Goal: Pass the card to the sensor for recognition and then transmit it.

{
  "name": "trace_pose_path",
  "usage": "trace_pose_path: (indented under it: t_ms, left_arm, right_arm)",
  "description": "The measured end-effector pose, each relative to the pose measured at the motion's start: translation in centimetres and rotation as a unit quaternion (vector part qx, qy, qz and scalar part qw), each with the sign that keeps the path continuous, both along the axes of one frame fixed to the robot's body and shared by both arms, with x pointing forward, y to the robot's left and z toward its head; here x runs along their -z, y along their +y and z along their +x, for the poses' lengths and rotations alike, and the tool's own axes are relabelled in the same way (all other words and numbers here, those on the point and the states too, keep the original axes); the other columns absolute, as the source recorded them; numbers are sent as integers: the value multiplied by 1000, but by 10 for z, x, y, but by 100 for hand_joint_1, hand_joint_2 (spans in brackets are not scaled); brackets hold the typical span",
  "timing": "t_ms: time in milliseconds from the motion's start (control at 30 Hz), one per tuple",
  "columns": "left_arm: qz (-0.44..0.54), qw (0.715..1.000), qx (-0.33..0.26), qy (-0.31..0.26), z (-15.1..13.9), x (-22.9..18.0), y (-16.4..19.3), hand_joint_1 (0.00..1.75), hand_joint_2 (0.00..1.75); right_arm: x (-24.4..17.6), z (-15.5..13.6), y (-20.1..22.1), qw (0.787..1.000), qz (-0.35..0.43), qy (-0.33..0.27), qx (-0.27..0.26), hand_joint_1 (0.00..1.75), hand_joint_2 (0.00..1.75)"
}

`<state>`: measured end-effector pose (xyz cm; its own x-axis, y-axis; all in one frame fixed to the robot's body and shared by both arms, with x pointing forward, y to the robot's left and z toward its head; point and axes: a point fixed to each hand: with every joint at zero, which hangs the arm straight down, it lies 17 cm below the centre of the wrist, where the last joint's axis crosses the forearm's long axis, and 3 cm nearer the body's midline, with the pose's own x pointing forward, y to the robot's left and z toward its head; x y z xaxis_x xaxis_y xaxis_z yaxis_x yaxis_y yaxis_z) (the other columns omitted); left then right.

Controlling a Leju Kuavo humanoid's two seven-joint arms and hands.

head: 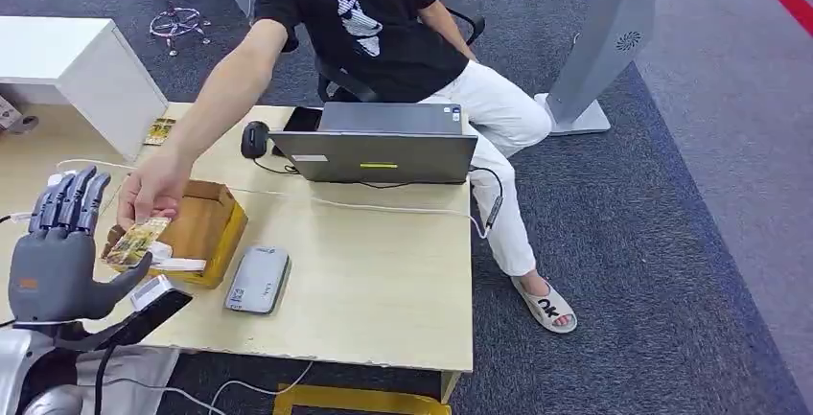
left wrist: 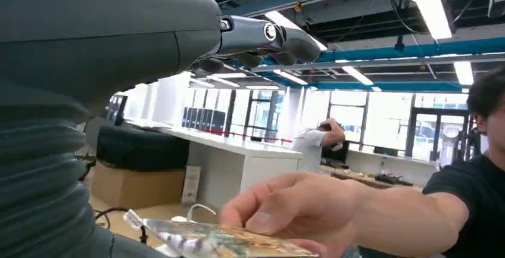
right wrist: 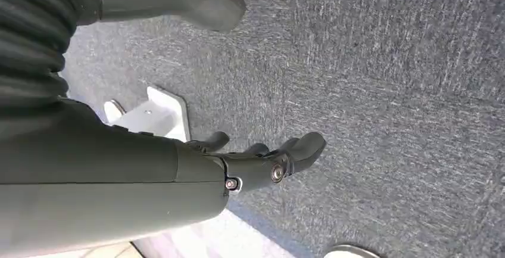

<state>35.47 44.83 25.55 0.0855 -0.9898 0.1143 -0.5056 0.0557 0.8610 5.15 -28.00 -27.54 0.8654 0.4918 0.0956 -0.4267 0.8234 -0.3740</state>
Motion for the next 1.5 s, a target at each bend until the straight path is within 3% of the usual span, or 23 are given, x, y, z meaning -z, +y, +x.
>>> trace_pose_path:
  t_ms: [1033,1233,1500]
  left_arm:
    - [-27,999,28,5,-5,8,-4,175,175]
    - [-10,997,32,70,-4,38,-12,175,175]
    - [32,990,24,136,-32,84,-31,175,175]
  right_arm:
    - [0,5,3,1000,-7,-2,-16,0,175]
    - [0,5,5,1000,-3,-1,-13,0,175]
    - [1,3,7,1000,9,6,-2,0,175]
